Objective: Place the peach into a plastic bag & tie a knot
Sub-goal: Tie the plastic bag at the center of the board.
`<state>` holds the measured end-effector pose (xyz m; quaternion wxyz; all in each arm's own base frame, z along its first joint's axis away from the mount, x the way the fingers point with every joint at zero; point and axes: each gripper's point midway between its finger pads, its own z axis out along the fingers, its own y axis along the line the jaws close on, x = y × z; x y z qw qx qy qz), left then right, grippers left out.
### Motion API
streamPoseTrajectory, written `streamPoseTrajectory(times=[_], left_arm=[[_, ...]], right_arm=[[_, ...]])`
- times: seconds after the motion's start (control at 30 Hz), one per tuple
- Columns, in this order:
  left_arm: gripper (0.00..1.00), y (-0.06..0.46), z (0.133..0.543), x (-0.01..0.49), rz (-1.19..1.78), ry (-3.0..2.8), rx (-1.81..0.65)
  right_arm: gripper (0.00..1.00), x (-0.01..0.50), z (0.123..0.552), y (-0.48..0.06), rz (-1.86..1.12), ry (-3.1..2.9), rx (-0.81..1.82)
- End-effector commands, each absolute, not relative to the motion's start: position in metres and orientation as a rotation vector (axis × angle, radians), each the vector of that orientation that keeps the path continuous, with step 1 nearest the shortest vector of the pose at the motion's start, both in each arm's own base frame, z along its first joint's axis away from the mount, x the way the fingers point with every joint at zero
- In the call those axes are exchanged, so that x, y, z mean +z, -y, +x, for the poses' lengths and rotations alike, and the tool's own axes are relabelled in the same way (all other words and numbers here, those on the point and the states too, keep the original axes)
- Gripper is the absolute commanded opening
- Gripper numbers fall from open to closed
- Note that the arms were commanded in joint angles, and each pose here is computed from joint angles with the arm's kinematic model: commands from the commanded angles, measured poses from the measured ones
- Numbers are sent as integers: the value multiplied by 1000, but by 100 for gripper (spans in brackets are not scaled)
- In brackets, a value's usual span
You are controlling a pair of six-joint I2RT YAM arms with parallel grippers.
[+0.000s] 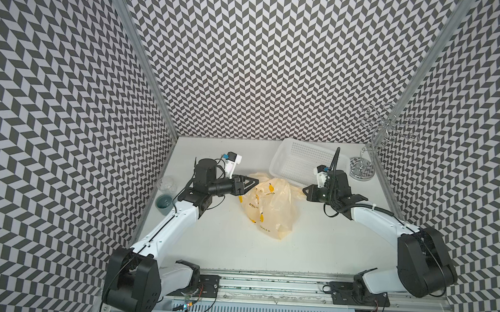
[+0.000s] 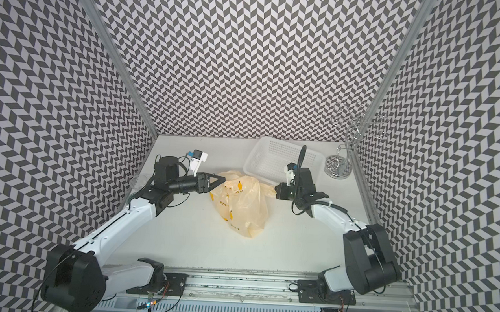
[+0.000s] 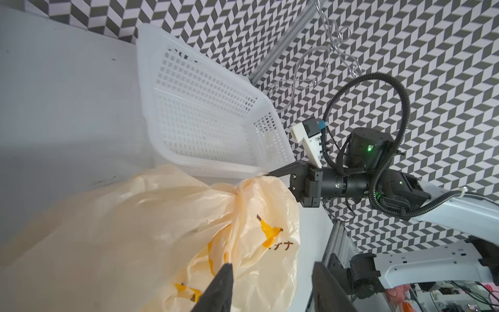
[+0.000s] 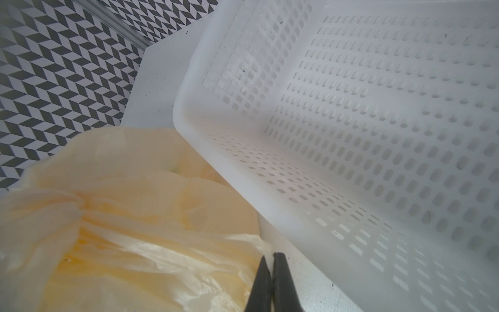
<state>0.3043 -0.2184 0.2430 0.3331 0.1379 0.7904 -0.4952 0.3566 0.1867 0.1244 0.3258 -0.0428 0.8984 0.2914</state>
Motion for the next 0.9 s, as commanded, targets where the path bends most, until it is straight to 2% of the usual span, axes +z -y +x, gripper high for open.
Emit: streamPoseTrajectory(times=[0.0,0.17,0.43,0.73,0.87], left_arm=[[39,216,310,223,354,-2152,-1203],[37,205,318,215,331,-2194,-1092],[33,217,322,221,348,-2163,-1154],[19,225,323,214,363,-2190,-1180],[9,224,319,211,368,-2194,-1179]], right_arm=[[0,144,361,-190,-134,-2287,771],[0,141,359,-192,-138,-2290,787],[0,140,358,-193,-139,-2291,795],[0,139,357,-193,-138,-2294,794],[0,139,358,-194,-135,-2291,799]])
